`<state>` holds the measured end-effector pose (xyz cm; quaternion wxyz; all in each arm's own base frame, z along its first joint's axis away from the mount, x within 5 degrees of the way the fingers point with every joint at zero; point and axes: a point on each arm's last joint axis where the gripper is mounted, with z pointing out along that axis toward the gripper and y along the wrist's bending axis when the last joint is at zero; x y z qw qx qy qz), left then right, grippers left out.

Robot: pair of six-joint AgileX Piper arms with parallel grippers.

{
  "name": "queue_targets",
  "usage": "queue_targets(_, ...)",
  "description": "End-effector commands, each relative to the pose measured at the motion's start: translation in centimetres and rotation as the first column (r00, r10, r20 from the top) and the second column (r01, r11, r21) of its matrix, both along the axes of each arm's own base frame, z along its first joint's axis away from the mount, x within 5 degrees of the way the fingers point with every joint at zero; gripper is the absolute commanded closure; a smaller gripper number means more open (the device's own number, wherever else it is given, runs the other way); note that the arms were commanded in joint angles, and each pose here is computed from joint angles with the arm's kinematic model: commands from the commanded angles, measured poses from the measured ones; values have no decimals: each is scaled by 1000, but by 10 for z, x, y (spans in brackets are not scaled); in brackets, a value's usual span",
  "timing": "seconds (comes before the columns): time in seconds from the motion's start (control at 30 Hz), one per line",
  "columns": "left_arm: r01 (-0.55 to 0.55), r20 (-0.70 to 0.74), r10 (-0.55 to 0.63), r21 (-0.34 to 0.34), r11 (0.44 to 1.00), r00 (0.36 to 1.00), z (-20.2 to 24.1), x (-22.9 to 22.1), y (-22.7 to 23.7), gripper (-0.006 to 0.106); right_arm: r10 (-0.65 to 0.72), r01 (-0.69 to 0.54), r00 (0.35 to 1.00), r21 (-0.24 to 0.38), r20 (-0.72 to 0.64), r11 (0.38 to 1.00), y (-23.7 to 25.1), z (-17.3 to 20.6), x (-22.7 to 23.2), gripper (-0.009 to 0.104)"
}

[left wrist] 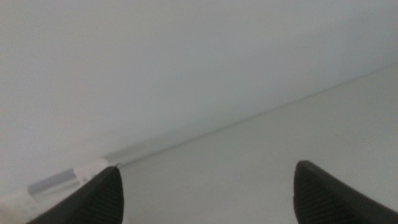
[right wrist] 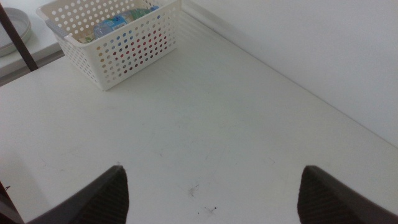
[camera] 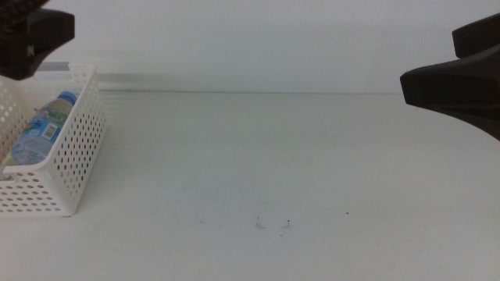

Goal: Use arms to grab the bottles and put them into the dustbin to the left of the table.

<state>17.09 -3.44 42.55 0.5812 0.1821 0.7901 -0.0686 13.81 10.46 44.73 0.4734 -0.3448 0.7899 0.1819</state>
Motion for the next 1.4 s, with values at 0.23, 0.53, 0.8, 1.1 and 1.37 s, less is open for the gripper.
queue_targets(0.23, -125, 95, 126, -14, 992, 987, 11, -8, 2, 7, 1, -1, 1000, 7, 18, 1000, 0, 4, -1, 15)
queue_targets(0.53, -110, 146, 118, -60, 992, 982, 16, -7, -2, 7, 1, -1, 1000, 7, 18, 1000, 0, 4, -1, 15)
queue_targets(0.8, -111, 176, 120, -58, 992, 977, 19, -7, -2, 7, 1, -1, 1000, 7, 18, 1000, 0, 4, -1, 15)
queue_targets(1.1, -116, 154, 126, -75, 990, 980, -40, -27, 2, 7, -264, 254, 938, 70, 224, 965, -40, -51, 2, 15)
queue_targets(1.37, -199, 119, 205, -54, 978, 972, -143, -89, 23, 7, -569, 559, 796, 110, 206, 822, -91, -160, -40, 15)
